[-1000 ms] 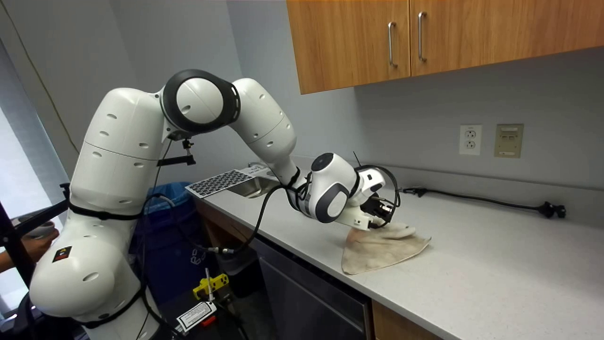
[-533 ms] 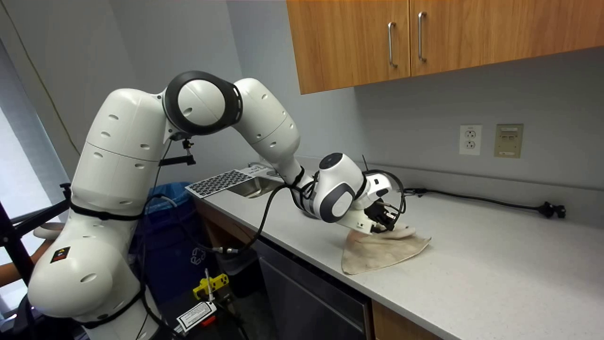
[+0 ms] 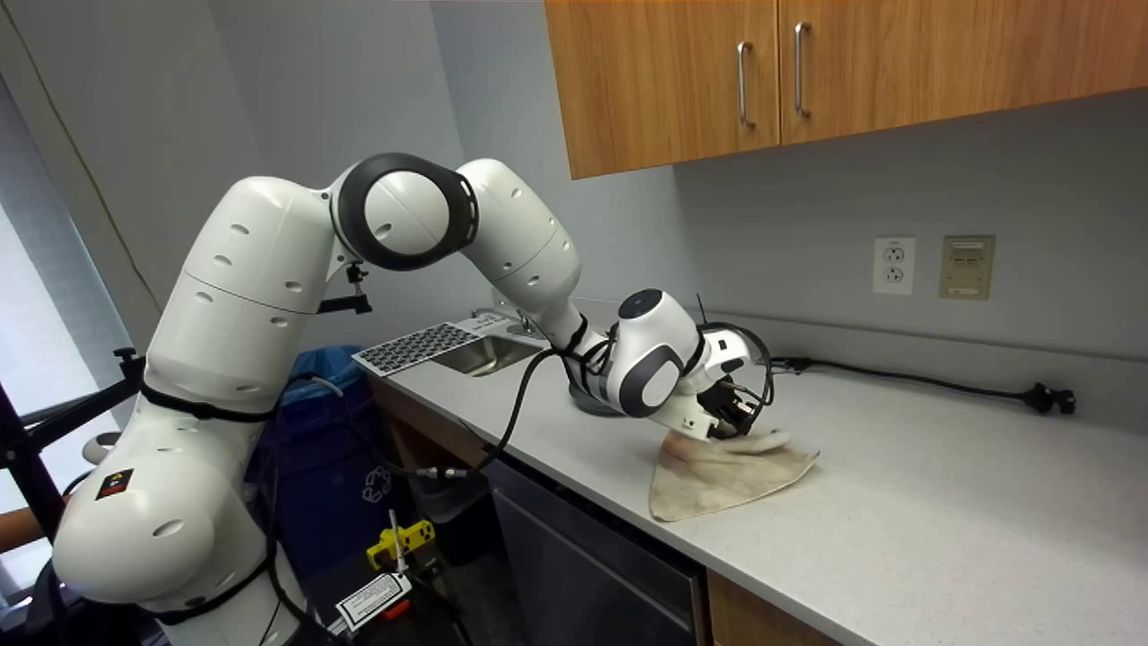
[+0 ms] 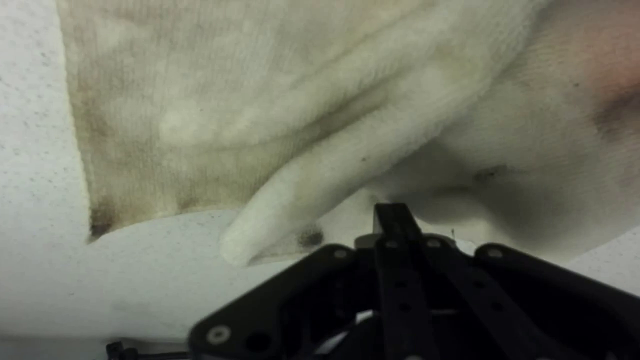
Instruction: Spread the towel out on the counter
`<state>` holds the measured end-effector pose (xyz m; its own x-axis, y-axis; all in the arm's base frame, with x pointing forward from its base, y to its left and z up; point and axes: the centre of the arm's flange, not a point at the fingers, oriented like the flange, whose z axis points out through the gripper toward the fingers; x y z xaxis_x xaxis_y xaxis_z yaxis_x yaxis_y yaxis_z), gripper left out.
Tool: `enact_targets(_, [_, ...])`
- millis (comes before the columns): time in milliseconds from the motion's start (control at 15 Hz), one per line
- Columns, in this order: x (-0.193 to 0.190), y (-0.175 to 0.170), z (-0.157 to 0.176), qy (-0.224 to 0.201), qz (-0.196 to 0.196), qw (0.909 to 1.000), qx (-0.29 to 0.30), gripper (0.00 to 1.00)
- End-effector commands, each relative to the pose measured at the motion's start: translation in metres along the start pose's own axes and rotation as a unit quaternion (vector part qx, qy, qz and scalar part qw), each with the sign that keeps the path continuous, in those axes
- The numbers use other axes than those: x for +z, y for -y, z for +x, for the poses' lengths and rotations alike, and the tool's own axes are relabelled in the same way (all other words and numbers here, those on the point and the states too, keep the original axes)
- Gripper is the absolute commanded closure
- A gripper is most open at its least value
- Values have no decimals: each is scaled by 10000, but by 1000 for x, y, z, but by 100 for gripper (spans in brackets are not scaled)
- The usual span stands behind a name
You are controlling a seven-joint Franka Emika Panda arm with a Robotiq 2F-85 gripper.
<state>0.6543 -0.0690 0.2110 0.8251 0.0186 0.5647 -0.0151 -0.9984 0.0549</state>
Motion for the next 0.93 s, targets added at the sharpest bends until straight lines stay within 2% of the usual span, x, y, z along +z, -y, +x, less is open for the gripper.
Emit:
enact_targets(0, [20,0,6,266,69,9994,194,100])
enact_targets(400, [40,5,15,382,74,9988,281,100])
enact_targets(867, [63,20,38,-150,-89,9969,767,100])
